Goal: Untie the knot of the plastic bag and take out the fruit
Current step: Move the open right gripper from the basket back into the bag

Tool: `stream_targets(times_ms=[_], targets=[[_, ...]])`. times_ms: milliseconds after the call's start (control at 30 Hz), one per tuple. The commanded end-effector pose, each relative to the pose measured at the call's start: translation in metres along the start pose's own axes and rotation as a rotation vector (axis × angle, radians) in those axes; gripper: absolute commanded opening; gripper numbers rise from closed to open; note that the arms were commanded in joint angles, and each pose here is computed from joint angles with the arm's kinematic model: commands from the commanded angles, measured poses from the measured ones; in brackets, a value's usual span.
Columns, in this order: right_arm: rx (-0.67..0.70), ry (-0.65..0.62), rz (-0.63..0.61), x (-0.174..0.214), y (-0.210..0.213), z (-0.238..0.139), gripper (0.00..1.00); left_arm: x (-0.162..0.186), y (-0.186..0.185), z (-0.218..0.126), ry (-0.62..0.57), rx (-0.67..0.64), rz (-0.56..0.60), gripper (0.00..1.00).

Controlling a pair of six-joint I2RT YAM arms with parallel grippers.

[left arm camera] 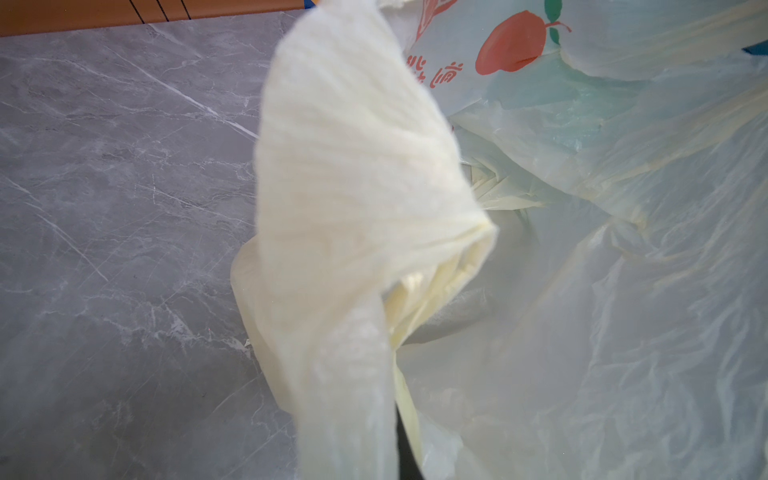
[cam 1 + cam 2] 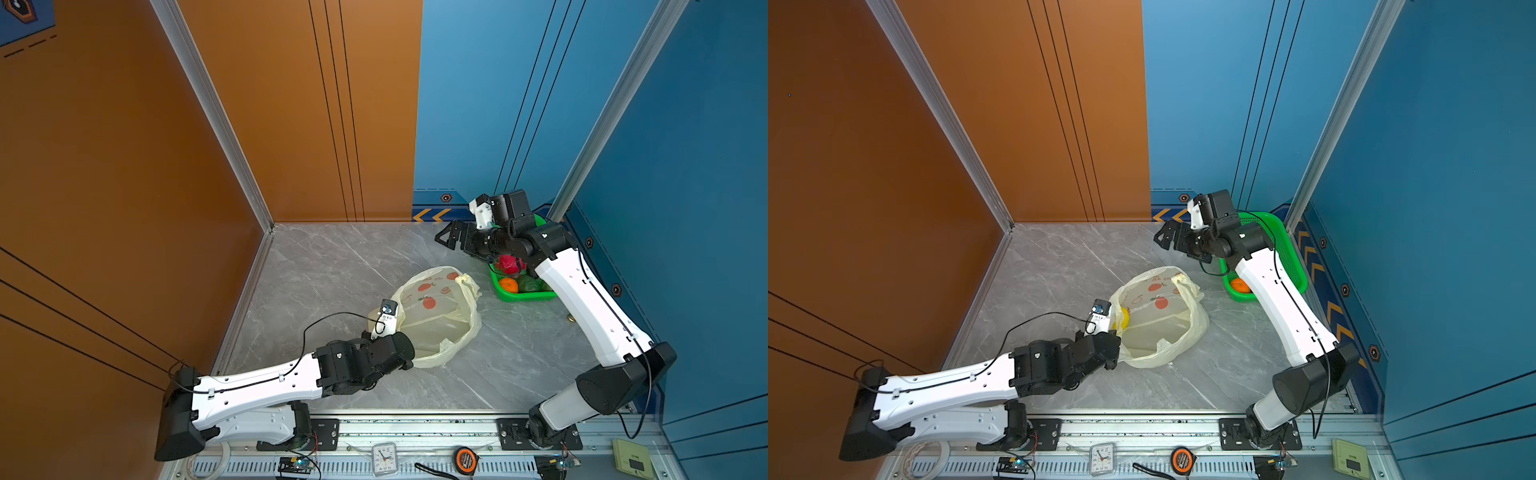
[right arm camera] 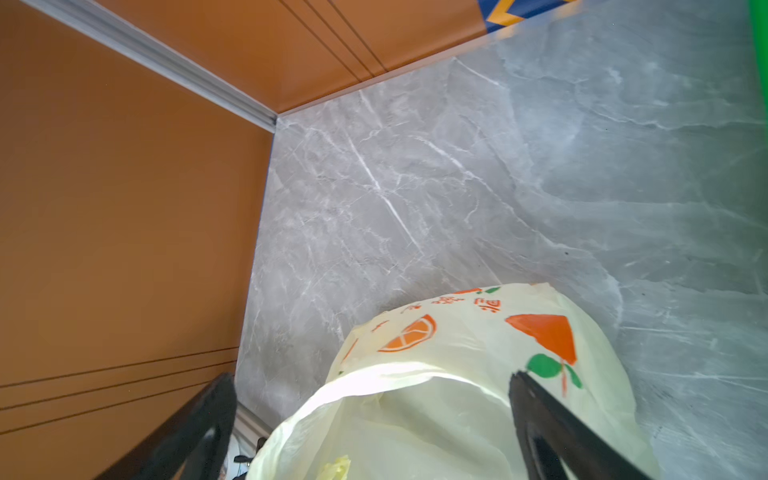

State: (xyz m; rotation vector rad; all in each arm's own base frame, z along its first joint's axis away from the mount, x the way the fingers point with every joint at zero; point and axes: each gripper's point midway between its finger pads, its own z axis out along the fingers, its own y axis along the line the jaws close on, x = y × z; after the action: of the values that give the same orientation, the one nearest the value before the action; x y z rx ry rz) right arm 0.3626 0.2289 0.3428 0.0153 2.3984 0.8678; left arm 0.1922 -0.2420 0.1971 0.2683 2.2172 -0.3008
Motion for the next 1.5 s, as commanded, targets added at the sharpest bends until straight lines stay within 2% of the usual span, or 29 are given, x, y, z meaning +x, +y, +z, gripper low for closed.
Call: stream_targets(times_ms=[0,300,600,1100,1200,1300,1467], targets=[[0.003,0.111,-0.054,0.024,0.013,0.009,1.00,0.002,0.011,-0.005,-0.016,-0.026,0.026,0.00],[0.000,0.293,-0.161,0.088,0.034,0.022,0.99,0.003,0.019,-0.008,-0.029,-0.033,0.000,0.00],[0.093,0.458,-0.218,0.169,0.007,0.030,0.97,0.004,0.022,-0.007,-0.027,-0.039,-0.018,0.00],[0.252,0.453,-0.364,0.233,-0.048,0.058,0.94,0.008,0.022,-0.006,-0.018,-0.034,-0.064,0.00],[0.285,0.441,-0.373,0.240,-0.059,0.065,0.91,0.010,0.020,-0.005,-0.008,-0.030,-0.063,0.00],[0.298,0.421,-0.349,0.249,-0.065,0.075,0.90,0.015,0.018,-0.004,0.006,-0.028,-0.061,0.00],[0.269,0.343,-0.233,0.257,-0.062,0.096,0.91,0.029,0.016,-0.002,0.047,-0.037,-0.063,0.00]])
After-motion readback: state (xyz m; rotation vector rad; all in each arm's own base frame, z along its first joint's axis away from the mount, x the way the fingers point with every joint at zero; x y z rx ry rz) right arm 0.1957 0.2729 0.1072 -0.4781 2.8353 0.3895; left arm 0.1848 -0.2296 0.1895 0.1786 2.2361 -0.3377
